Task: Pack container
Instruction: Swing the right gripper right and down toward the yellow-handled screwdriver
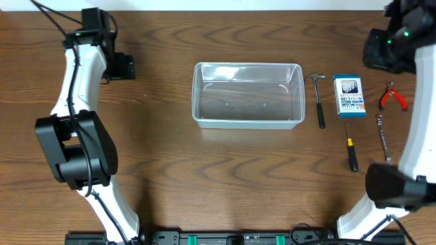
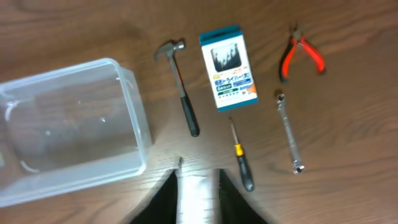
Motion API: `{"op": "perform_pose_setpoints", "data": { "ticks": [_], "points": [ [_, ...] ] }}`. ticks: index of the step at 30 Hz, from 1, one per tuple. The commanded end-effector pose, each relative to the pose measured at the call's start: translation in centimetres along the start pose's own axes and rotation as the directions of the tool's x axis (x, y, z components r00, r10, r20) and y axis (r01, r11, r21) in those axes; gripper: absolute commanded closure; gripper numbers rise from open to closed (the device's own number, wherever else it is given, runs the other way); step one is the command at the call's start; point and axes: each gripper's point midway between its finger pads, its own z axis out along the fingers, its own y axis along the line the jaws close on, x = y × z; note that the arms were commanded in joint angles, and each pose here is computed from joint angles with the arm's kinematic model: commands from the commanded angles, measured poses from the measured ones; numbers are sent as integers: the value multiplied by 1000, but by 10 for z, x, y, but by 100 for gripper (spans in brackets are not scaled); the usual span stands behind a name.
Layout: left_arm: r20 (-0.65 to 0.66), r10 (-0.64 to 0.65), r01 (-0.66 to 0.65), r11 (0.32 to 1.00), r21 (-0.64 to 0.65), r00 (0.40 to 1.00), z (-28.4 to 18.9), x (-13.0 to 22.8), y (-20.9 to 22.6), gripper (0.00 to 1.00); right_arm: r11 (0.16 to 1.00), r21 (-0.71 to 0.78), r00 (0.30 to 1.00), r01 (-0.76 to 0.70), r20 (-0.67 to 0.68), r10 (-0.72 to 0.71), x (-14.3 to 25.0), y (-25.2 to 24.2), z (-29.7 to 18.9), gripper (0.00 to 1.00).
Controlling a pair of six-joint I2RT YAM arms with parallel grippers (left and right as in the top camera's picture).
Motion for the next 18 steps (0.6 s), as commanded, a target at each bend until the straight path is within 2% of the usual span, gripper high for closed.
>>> {"op": "perform_pose_setpoints", "data": {
  "ticks": [1, 3, 4, 6, 7, 13, 18],
  "points": [
    [-24, -7, 6, 1000, -20, 1000, 9, 5, 6, 2, 1000, -7, 995, -12, 97, 12, 4, -6, -38, 67],
    [-24, -7, 6, 1000, -20, 1000, 9, 5, 6, 2, 1000, -11, 993, -4, 118, 5, 8, -8, -48, 59],
    [-24, -7, 6, 1000, -20, 1000, 9, 5, 6, 2, 1000, -12, 992, -1, 128, 3, 11, -8, -53, 50],
    [-24, -7, 6, 1000, -20, 1000, 9, 5, 6, 2, 1000, -13, 991, 7, 136, -5, 18, -10, -60, 12],
    [-24, -7, 6, 1000, -20, 1000, 9, 5, 6, 2, 1000, -3, 991, 8, 137, -7, 23, -13, -62, 1],
    [-24, -7, 6, 1000, -20, 1000, 9, 5, 6, 2, 993, 115, 996, -18, 87, 8, 59, -44, -60, 1],
    [-24, -7, 6, 1000, -20, 1000, 9, 5, 6, 2, 987, 136, 997, -80, 3, 80, 79, -65, -42, 1]
  ]
}}
